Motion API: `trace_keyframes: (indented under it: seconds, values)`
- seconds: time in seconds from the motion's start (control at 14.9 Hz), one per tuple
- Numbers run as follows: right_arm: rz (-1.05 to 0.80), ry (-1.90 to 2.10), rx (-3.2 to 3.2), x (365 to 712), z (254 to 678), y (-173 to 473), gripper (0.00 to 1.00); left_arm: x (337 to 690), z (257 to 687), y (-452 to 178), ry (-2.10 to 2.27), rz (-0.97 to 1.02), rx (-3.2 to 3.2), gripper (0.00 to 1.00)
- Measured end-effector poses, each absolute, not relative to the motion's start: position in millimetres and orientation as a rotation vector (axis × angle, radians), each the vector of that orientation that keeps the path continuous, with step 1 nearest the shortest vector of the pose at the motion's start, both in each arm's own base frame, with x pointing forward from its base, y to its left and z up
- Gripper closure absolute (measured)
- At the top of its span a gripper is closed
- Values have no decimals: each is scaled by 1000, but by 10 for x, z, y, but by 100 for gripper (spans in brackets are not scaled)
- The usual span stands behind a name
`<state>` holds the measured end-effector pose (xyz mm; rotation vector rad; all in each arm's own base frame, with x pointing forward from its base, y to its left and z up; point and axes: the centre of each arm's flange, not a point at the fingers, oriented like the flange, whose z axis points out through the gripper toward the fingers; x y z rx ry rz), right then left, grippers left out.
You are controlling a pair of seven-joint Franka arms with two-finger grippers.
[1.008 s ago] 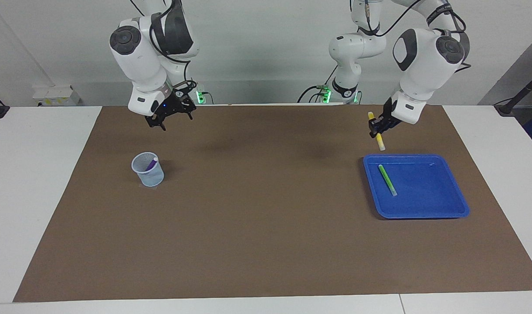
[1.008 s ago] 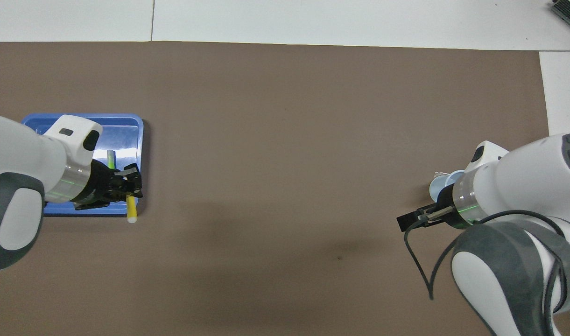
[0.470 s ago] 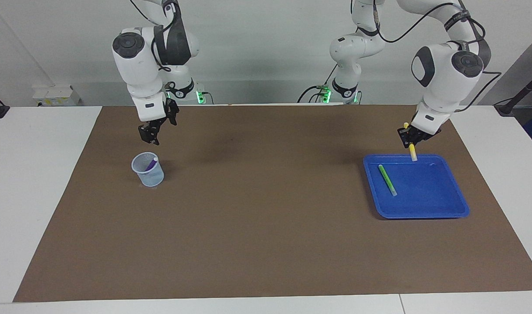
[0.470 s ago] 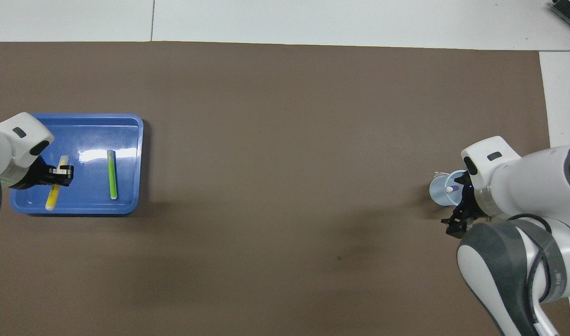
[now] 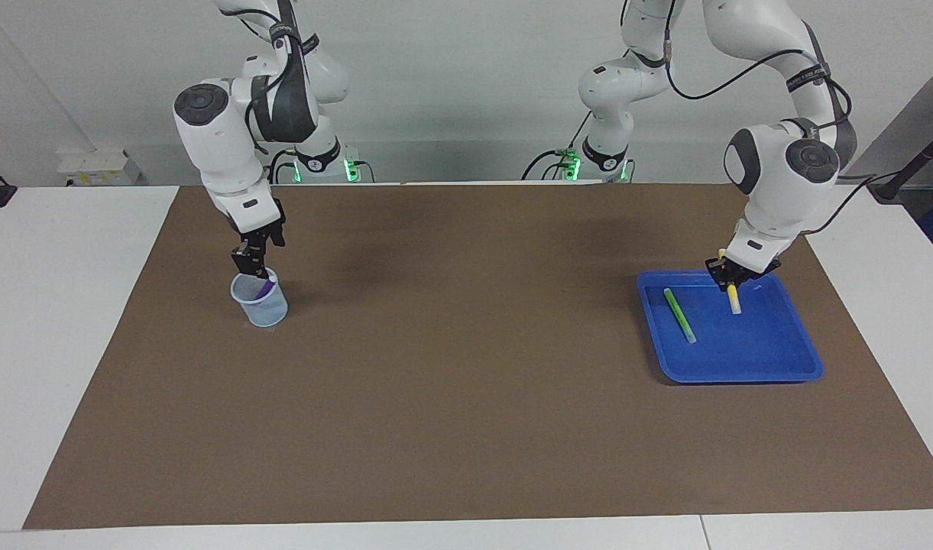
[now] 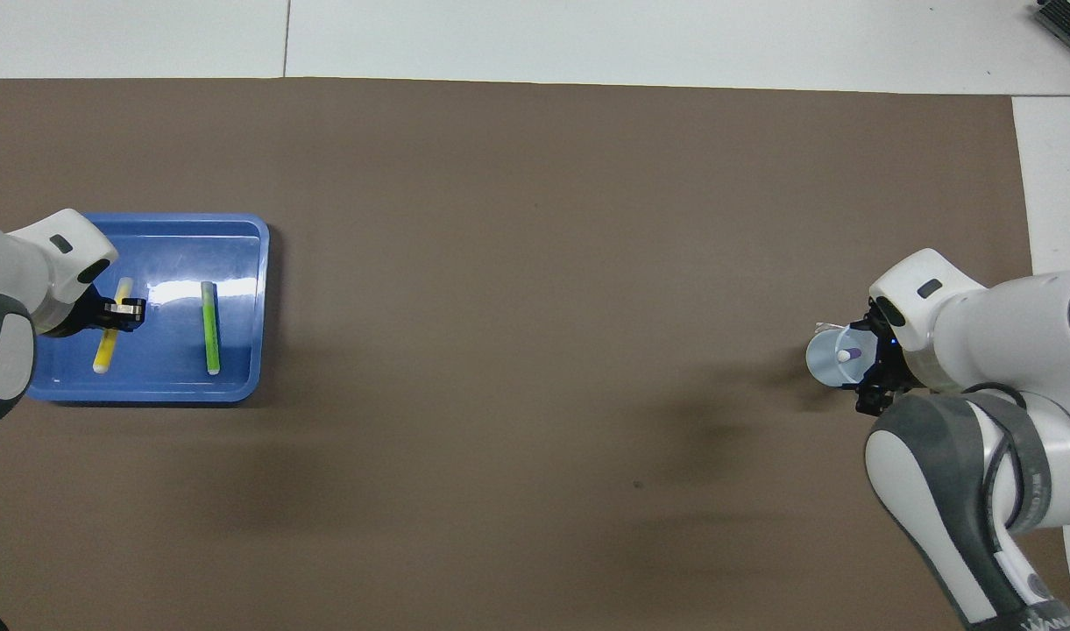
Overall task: Right arm passes pens to left for tray arrangement
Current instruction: 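Lower the yellow pen into the tray and open the left gripper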
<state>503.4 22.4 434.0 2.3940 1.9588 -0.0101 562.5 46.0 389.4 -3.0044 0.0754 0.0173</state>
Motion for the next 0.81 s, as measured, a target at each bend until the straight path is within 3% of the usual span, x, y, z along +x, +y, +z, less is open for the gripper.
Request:
trace_keyframes:
  seconds: [0.07,0.47,0.54,0.81]
  values:
    - [-7,1960,2392,5049,4314,217,39,5653,3813,478,78,12,-3007,82]
    - [0,2045,2324,5138,4106,23,40,5778,3257,584,70,11,-3045,82]
    - [11,2043,2320,5163,4071,20,47,5795,3195,583,71,4,-3050,82]
    - [17,2058,2310,5202,3945,74,48,5840,3085,592,100,-34,-3037,82]
